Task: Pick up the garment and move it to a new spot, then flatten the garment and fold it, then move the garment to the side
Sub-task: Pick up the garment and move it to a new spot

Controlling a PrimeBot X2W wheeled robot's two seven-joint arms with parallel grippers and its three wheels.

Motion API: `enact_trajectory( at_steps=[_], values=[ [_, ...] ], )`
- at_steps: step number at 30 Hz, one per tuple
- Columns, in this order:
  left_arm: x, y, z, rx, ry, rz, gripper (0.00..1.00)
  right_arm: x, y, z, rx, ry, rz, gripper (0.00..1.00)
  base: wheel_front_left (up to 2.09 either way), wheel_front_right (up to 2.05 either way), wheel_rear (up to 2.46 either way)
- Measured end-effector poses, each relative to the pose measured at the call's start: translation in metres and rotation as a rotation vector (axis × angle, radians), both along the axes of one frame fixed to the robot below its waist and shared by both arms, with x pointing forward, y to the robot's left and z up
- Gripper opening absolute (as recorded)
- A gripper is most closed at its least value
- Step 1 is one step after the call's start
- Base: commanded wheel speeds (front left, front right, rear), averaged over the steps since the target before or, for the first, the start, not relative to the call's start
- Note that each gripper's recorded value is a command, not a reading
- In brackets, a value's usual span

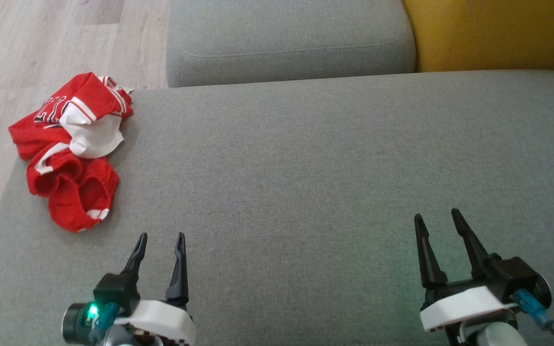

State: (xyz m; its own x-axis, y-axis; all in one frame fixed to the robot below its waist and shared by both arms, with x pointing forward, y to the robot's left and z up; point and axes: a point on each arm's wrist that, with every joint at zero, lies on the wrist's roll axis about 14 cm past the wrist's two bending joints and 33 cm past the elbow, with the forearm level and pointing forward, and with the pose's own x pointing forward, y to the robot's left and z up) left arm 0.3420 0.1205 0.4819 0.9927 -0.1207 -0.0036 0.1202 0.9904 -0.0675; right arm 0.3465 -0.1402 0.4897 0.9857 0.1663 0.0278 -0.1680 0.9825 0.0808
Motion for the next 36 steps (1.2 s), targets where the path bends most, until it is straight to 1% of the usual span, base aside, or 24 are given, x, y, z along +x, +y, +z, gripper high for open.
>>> enact_trajectory(
  at_steps=[22,29,36],
  values=[
    [-0.002,0.009,0.0,0.001,-0.002,0.033,1.0,0.003,0.004,0.001,-0.001,-0.003,0.014,1.0,0.0,0.0,0.0],
    [-0.012,0.029,0.003,0.0,-0.011,0.099,1.0,0.012,0.027,0.005,-0.003,-0.013,0.086,1.0,0.0,0.0,0.0],
    [-0.031,0.062,0.009,0.001,-0.034,0.213,1.0,0.022,0.067,0.007,0.006,-0.015,0.205,1.0,0.0,0.0,0.0]
  ],
)
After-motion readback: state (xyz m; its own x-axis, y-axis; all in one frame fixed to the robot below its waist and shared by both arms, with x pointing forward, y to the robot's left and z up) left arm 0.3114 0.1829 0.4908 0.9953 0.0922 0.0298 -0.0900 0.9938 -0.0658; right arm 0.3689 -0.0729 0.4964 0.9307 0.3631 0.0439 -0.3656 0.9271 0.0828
